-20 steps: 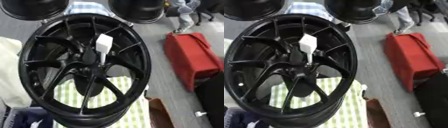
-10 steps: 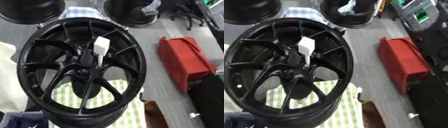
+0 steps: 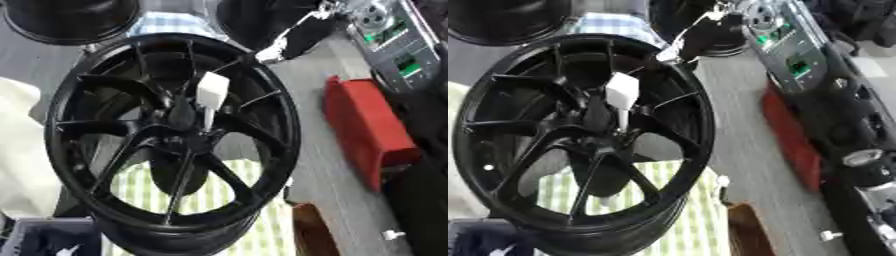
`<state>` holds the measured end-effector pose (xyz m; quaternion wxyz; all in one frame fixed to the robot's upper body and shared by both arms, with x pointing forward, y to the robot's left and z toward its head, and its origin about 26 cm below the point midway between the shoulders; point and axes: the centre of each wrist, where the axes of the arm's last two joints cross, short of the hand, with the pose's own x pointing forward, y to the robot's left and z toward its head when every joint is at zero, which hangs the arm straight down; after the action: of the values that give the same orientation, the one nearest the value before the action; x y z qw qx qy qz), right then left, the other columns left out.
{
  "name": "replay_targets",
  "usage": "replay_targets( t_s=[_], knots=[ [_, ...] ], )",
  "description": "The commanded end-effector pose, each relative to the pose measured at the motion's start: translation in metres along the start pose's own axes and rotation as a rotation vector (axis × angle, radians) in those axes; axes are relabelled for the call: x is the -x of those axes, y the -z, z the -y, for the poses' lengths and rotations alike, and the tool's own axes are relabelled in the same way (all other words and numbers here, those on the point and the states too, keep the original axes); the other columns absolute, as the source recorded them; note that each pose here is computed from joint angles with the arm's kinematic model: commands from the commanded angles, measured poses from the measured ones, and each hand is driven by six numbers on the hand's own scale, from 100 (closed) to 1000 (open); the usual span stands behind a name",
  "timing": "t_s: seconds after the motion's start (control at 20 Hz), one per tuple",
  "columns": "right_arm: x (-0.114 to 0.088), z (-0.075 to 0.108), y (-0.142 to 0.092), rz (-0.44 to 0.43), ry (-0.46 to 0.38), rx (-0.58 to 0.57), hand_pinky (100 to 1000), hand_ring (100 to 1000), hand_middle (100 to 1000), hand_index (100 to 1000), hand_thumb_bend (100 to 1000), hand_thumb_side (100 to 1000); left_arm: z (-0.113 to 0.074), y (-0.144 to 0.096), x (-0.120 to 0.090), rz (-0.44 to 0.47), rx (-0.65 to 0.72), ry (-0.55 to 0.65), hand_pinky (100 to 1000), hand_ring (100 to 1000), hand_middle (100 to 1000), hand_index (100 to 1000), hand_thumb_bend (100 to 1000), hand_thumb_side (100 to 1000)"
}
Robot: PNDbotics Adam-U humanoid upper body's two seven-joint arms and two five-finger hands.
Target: Pull the pin out of the wheel hub.
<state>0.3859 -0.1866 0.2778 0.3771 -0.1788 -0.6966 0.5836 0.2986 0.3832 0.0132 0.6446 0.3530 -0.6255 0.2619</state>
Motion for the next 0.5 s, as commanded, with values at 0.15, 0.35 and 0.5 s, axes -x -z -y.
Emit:
replay_targets(
  t_s=[0.15,0.35,0.5],
  knots=[
    [-0.0123,0.0018,-0.0021,0.002,-0.005,-0.030,711,796,689,824,684,258,-0.0045,0.0091,-0.0123,0.037,-0.010,-0.001,710,625,541,754,327,714],
    [-0.0164,0.0004,-0.0042,0.007,0.014,-0.051,709,794,685,821,689,259,-0.0040,0.0091,-0.0129,0.038,-0.009,-0.003,710,624,541,754,328,714],
    [-0.0168,-0.0009,-0.0054,0.001,0.016,-0.057,709,793,684,820,695,264,-0.0039,0.0091,-0.0132,0.039,-0.009,-0.003,710,624,541,754,328,714]
  ],
)
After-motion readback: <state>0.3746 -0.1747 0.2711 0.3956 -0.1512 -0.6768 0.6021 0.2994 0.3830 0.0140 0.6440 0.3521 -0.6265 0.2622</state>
